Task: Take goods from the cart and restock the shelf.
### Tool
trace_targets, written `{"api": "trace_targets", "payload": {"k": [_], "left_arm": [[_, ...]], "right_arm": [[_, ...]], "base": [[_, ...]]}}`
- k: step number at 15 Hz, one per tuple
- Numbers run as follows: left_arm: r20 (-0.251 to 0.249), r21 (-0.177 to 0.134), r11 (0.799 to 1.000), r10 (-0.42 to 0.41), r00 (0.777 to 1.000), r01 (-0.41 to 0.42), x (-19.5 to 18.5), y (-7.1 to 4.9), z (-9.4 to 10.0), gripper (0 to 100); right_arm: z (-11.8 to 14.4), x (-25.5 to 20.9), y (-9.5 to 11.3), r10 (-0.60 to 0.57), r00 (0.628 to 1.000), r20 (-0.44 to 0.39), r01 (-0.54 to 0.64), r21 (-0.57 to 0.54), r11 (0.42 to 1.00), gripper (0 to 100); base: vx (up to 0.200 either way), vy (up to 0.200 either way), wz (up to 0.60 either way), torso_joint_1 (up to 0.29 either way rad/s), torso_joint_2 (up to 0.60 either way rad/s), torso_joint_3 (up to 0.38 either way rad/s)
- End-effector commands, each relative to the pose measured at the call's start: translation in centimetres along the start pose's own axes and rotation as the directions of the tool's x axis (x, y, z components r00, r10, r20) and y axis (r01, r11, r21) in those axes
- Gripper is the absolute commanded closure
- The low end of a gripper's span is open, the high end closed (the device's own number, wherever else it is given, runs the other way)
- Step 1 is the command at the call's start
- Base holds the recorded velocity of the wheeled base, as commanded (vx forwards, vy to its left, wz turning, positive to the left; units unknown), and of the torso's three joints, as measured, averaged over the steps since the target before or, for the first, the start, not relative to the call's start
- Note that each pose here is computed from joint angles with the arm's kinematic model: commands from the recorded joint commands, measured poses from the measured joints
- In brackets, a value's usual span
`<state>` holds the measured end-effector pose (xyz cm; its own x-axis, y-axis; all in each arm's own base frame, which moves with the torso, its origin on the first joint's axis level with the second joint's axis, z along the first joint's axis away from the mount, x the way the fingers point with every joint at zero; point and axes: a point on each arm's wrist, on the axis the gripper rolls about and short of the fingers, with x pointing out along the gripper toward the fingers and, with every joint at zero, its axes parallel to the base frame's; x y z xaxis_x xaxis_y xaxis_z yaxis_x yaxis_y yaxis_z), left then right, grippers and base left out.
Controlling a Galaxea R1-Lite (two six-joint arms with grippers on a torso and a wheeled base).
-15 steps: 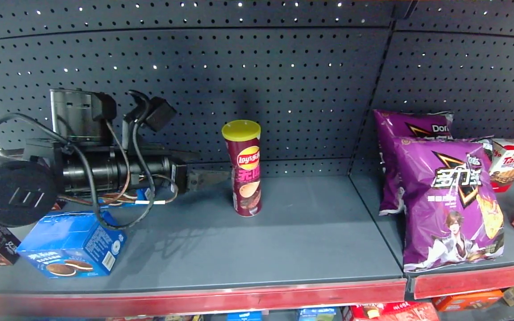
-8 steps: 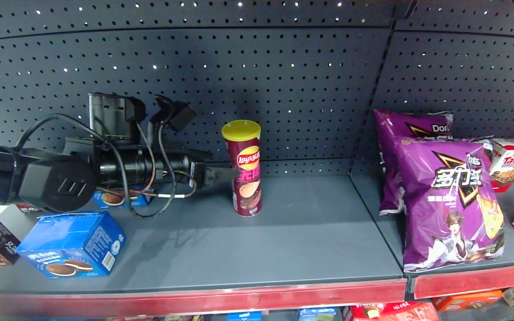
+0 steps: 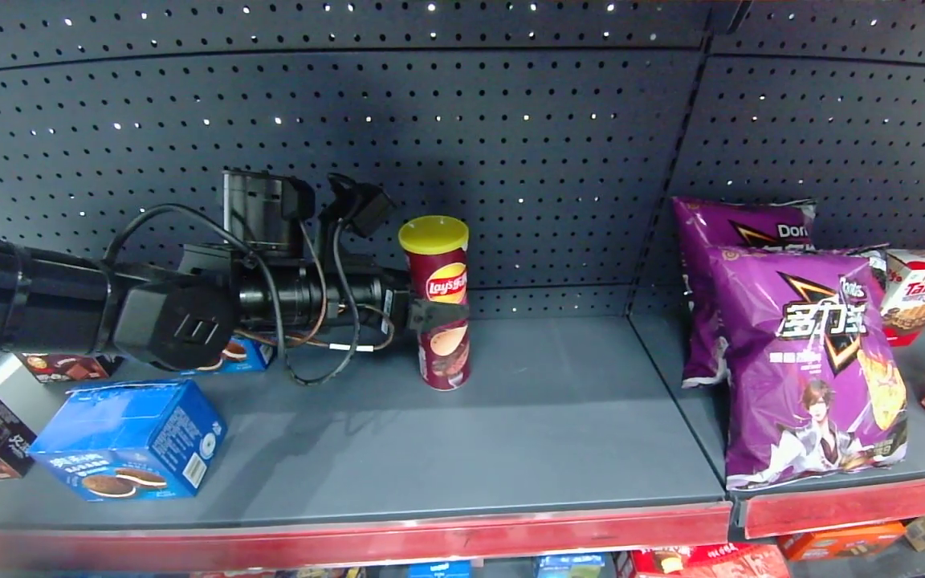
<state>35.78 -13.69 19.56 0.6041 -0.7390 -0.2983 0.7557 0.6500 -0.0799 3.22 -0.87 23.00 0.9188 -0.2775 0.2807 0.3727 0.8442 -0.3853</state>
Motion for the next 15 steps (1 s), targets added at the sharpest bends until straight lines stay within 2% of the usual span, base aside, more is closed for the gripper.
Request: {"api": "trace_targets", "payload": {"k": [1,3,4,6,10,13,15], "left_arm": [[-0.019,-0.009,1.000,-0.007,1.000,0.007,2.0,0.8,-0.8,0],[-0.014,-0.007,1.000,-0.005,1.000,0.005,2.9,1.4,-0.9,0],[0.000,-0.002,1.000,0.000,1.000,0.000,3.5,1.9,-0.9,100],[0.010,-0.013,1.000,-0.003,1.000,0.003,4.0,2.0,-0.6,100],[0.009,-0.013,1.000,-0.006,1.000,0.006,4.2,2.0,-0.7,100],[-0.001,-0.016,1.000,-0.011,1.000,0.011,4.1,1.6,-0.9,100],[0.009,-0.010,1.000,-0.010,1.000,0.010,3.1,1.1,-0.3,100]], "right_arm": [[-0.1,-0.1,0.0,-0.001,1.000,0.001,0.001,-0.008,1.000,100],[-0.2,-0.6,0.0,-0.007,1.000,0.008,0.007,-0.011,1.000,100],[-0.3,-0.9,0.1,-0.004,1.000,0.001,0.004,-0.013,1.000,100],[-0.5,-1.7,0.1,0.007,1.000,-0.022,-0.007,-0.017,1.000,100],[-0.5,-2.1,0.0,0.010,1.000,-0.028,-0.010,-0.019,1.000,100],[-0.4,-2.1,0.0,0.012,1.000,-0.025,-0.012,-0.017,1.000,100],[-0.4,-2.1,0.0,0.012,1.000,-0.022,-0.012,-0.018,1.000,100]], "base": [[0.000,0.000,0.00,0.000,0.00,0.000],[0.000,0.000,0.00,0.000,0.00,0.000],[0.000,0.000,0.00,0.000,0.00,0.000],[0.000,0.000,0.00,0.000,0.00,0.000],[0.000,0.000,0.00,0.000,0.00,0.000],[0.000,0.000,0.00,0.000,0.00,0.000],[0.000,0.000,0.00,0.000,0.00,0.000]]}}
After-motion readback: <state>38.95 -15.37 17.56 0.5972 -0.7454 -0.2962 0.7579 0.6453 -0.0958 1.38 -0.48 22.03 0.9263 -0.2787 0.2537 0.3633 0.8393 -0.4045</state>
